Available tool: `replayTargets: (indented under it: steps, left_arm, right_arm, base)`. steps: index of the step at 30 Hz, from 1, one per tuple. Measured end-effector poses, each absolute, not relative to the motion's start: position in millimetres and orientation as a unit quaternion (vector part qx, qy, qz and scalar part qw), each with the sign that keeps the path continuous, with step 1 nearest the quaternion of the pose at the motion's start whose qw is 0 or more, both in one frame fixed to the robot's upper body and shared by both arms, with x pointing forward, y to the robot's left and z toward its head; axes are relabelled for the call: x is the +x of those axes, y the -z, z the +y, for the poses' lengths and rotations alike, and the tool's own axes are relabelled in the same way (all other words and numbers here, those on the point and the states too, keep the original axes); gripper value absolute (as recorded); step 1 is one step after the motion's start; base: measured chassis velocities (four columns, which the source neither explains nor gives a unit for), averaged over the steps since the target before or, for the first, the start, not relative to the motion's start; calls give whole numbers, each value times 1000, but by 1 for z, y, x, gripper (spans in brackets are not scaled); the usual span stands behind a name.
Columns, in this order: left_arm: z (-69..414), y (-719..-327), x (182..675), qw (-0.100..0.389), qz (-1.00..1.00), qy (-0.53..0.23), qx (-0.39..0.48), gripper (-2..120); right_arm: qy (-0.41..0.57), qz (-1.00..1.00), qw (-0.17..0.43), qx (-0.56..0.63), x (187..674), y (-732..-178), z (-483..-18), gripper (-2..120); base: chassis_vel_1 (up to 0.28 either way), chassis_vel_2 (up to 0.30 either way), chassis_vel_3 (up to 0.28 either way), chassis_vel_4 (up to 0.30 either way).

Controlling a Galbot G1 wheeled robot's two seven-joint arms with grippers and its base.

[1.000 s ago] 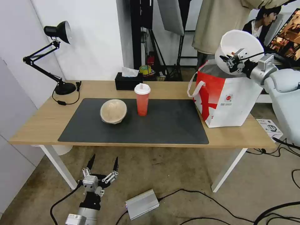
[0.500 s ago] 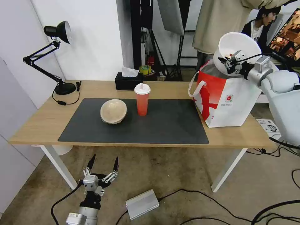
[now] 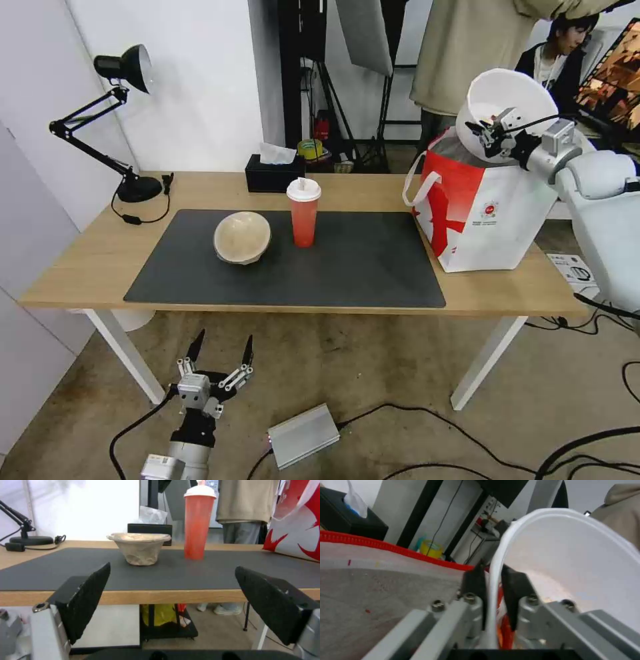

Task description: Pick up the trash from the table and place it into the takeout bag.

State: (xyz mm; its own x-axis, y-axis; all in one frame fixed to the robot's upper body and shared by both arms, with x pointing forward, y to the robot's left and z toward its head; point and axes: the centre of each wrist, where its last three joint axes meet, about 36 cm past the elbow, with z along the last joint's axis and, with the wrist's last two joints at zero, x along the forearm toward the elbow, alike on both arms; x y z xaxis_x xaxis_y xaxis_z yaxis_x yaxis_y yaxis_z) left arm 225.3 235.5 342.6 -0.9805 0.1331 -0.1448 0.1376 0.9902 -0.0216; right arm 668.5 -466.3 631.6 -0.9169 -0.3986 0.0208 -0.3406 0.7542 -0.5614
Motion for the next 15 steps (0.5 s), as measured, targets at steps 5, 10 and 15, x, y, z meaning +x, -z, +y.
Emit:
replayTargets:
  steps: [5, 10, 15]
  left_arm:
    - [236, -343, 225, 74, 995, 15, 68, 100]
    - [235, -345, 225, 77, 995, 15, 67, 100]
    - [235, -345, 224, 78, 995, 15, 66, 100]
  right_arm:
    - [291, 935, 51, -197, 668, -633, -465, 36]
    - [294, 934, 55, -198, 666, -637, -464, 54]
    - [296, 933, 54, -198, 664, -637, -465, 71]
  base:
    - [0, 0, 0, 0]
    - [0, 0, 0, 0]
    - [0, 0, 0, 0]
